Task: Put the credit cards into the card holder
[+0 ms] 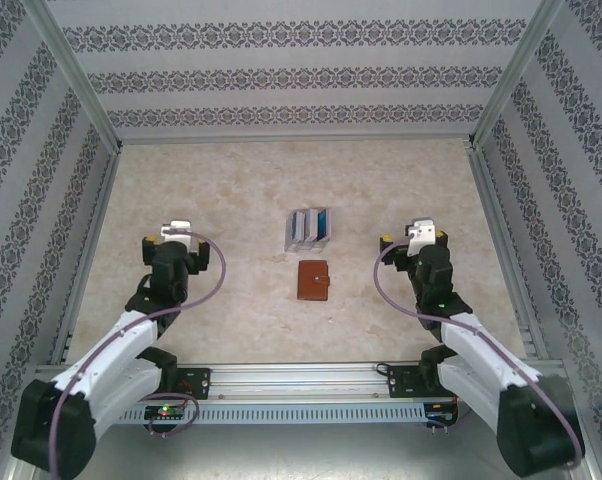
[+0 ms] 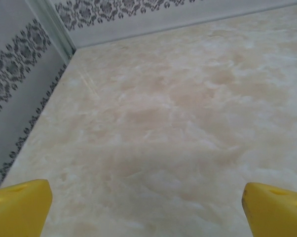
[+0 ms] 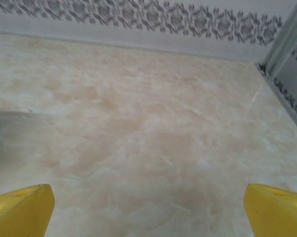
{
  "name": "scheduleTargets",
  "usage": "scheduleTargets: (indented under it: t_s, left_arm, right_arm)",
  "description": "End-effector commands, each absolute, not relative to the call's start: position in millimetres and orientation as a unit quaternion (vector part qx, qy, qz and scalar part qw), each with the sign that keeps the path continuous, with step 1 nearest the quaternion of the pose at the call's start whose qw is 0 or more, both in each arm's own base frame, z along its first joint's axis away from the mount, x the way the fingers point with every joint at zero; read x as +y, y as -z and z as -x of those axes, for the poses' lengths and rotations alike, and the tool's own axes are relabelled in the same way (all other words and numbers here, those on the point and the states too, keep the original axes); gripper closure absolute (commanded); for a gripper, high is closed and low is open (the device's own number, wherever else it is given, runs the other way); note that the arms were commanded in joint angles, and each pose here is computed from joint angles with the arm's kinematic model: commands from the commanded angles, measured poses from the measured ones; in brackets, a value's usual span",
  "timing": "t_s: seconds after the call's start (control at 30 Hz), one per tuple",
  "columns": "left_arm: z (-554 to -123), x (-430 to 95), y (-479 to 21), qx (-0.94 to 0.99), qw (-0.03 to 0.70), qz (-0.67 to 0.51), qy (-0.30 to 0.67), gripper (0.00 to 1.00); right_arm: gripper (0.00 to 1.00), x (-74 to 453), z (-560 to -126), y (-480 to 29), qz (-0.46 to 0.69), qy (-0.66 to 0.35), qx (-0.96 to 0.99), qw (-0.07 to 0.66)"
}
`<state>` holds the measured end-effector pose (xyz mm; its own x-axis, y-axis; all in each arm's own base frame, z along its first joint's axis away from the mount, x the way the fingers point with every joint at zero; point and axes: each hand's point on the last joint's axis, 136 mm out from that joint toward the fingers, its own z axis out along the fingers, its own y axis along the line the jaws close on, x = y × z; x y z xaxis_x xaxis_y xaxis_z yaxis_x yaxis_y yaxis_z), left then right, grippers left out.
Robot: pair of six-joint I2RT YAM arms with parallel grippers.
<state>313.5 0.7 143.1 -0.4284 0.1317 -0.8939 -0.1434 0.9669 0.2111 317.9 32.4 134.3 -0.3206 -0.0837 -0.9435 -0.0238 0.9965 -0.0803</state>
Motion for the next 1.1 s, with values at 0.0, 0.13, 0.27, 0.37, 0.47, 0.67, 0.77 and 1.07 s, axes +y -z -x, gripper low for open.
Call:
scheduleTargets:
  t_s: [0.0,0.13,0.27,0.37,0.47,0.67,0.77,1.07]
  left_arm:
    - [-341,-25,-138,0.822,0.567,-0.040,-0.037,0.01]
    - [-361,-30,-124,0.831,0.554,-0.049,-0.008,0.00]
    - [-378,-14,-113,0.828,0.560,-0.009,-0.034,0.00]
    - [-390,-18,-106,0.842,0.537,-0.035,-0.036,0.00]
    - [-400,-9,-99,0.836,0.546,-0.025,-0.045,0.01]
    - [-396,19,-84,0.830,0.555,0.043,-0.044,0.00]
    - [-396,19,-83,0.831,0.552,0.042,-0.045,0.00]
    - [-397,19,-84,0.830,0.555,0.041,-0.046,0.00]
  right_arm:
    - [0.02,26,-333,-137,0.001,0.007,0.790,0.614]
    - [0.02,33,-348,-138,0.035,-0.001,0.779,0.626]
    - [0.02,24,-360,-137,0.037,0.012,0.776,0.629]
    - [0.02,12,-368,-129,0.011,0.006,0.780,0.626]
    - [0.02,7,-377,-111,0.001,0.005,0.781,0.625]
    - [0.02,-22,-388,-106,-0.078,0.058,0.792,0.602]
    - [0.02,-21,-391,-108,-0.073,0.060,0.800,0.593]
    - [0.02,-18,-391,-109,-0.067,0.066,0.797,0.597]
